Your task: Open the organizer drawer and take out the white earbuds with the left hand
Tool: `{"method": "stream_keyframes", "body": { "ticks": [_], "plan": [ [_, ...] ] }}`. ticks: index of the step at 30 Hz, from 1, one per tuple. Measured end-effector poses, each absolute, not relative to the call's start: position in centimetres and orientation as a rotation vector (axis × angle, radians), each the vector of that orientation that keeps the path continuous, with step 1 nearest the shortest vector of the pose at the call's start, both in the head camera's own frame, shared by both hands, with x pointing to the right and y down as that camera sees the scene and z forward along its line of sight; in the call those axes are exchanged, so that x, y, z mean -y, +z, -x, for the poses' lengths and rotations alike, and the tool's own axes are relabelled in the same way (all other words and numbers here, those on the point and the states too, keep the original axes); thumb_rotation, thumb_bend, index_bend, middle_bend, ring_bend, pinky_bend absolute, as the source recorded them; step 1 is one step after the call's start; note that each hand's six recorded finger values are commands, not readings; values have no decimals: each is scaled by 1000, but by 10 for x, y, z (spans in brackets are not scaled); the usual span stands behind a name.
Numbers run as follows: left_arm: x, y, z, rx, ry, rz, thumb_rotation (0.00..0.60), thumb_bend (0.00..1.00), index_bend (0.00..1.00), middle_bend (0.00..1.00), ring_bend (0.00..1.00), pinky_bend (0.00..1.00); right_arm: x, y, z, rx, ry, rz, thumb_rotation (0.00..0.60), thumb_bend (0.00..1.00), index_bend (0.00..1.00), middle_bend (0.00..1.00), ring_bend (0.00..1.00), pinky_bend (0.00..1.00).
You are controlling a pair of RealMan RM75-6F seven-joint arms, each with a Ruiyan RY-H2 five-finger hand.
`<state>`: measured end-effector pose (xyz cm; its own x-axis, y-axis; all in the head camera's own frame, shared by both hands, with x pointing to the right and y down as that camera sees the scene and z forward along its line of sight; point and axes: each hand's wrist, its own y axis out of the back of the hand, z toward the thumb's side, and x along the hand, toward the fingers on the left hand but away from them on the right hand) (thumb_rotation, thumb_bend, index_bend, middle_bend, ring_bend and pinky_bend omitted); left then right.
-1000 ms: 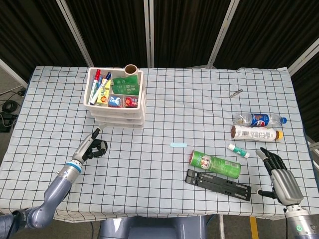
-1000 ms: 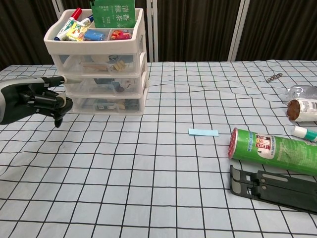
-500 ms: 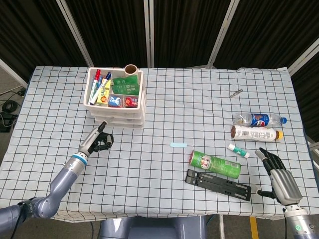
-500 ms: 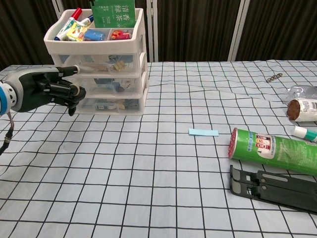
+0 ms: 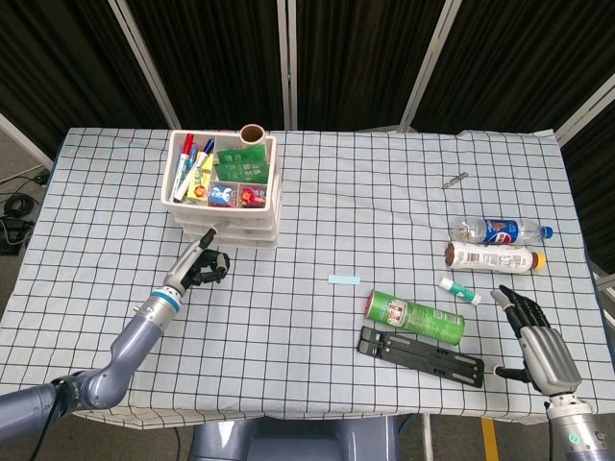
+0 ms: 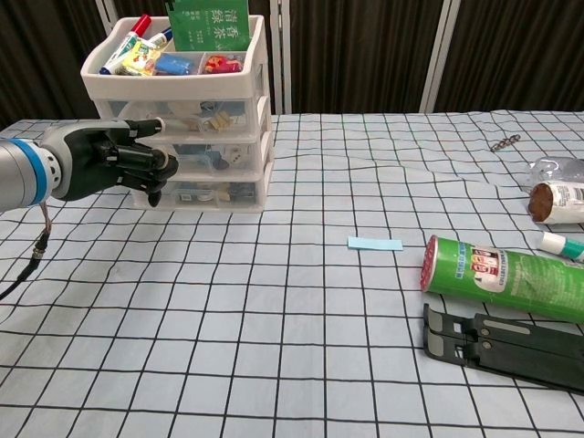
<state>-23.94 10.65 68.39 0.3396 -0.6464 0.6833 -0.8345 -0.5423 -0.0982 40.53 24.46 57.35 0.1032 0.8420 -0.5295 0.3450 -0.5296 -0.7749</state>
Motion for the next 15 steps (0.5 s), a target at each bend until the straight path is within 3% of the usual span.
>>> {"method": "stream_keyframes", "body": {
  "ticks": [15],
  "plan": [
    [-104, 687, 230, 1303, 1009, -2327, 600, 812, 61, 741, 690, 612, -246, 573, -403, 1152, 1418, 1933, 600, 111, 0, 0, 0, 0]
  ]
}}
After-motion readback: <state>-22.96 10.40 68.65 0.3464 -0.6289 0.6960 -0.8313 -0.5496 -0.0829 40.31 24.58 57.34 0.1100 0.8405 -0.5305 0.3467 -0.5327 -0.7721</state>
